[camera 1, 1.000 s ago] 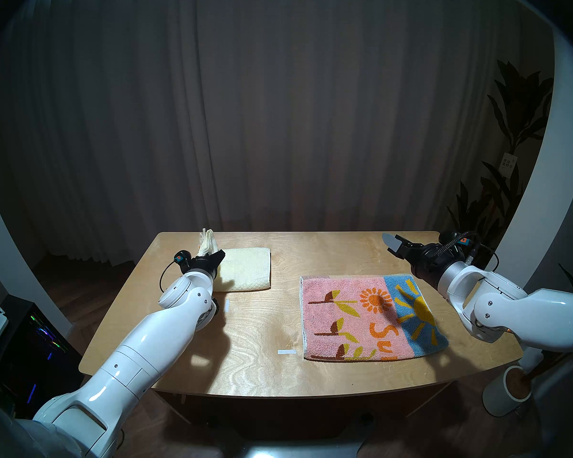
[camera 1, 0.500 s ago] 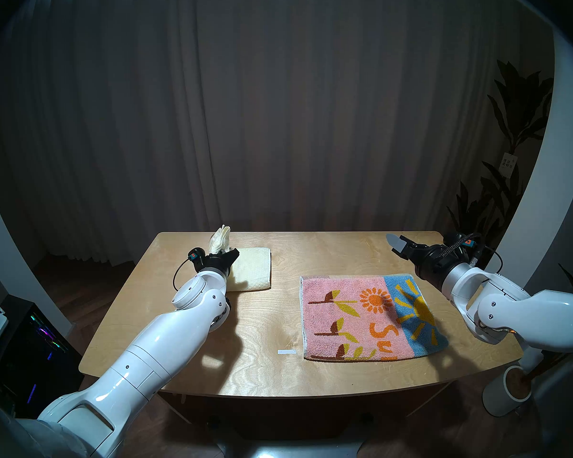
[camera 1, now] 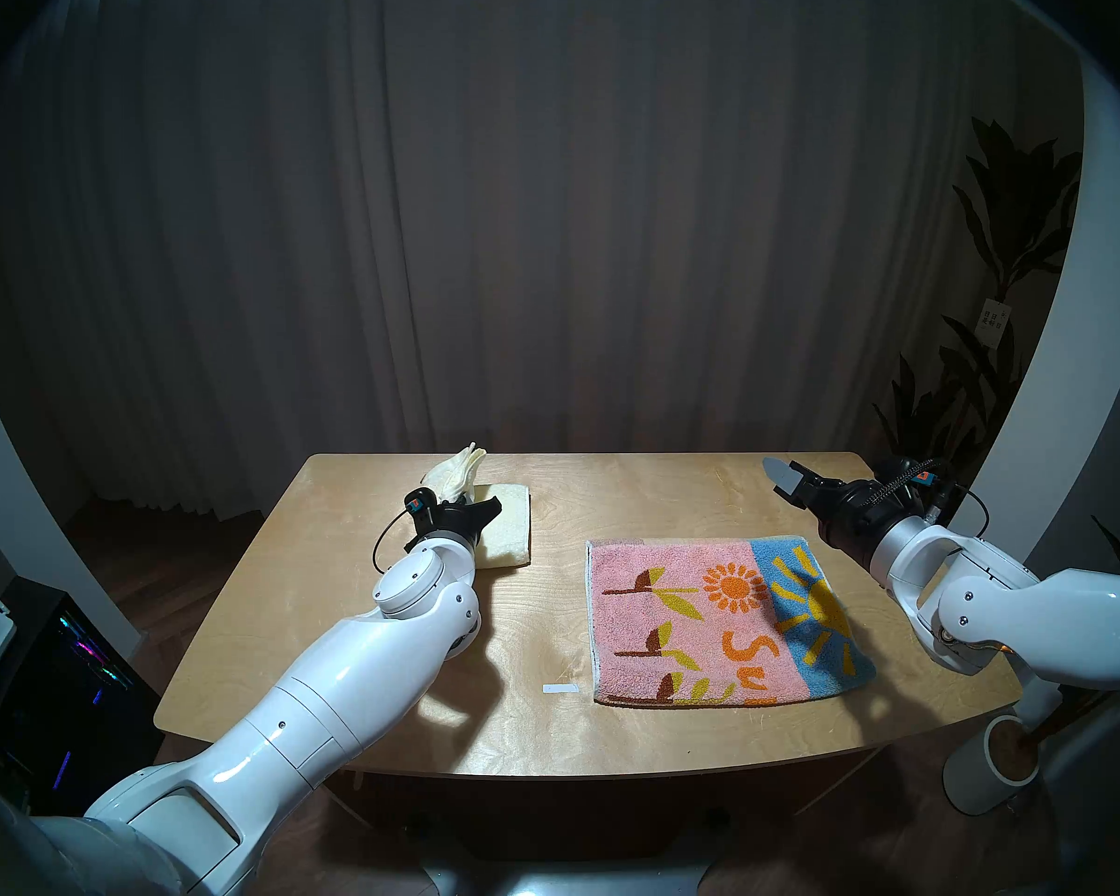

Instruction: Fold each towel twice and stack them on table

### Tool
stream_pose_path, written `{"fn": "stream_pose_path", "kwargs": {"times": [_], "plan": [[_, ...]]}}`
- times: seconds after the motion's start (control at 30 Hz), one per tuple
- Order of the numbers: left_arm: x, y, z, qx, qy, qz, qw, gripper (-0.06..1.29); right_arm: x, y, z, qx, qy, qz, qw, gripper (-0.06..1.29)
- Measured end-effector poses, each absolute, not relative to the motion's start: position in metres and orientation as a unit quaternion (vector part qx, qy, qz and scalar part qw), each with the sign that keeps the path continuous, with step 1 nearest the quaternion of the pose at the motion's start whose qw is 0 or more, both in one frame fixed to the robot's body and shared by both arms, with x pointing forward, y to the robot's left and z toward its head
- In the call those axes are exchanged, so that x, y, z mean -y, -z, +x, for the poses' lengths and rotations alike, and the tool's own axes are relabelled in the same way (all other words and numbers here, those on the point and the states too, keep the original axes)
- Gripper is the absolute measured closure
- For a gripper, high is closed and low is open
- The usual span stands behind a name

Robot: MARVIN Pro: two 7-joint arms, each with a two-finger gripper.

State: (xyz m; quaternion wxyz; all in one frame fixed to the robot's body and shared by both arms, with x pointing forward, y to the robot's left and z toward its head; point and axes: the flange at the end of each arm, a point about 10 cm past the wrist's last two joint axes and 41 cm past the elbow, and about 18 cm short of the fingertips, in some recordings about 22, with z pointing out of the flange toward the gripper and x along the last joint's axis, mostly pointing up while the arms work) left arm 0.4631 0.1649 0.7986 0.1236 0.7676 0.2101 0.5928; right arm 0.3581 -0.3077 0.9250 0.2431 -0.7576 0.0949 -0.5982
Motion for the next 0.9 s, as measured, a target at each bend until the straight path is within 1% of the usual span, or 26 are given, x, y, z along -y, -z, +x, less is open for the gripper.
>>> {"fn": "stream_pose_path", "kwargs": {"times": [0.9], "plan": [[-0.122, -0.778, 0.447, -0.139, -0.594, 0.786, 0.099, 1.22, 0.321, -0.922, 0.362, -0.096, 0.602, -0.755, 0.242, 0.02]]}}
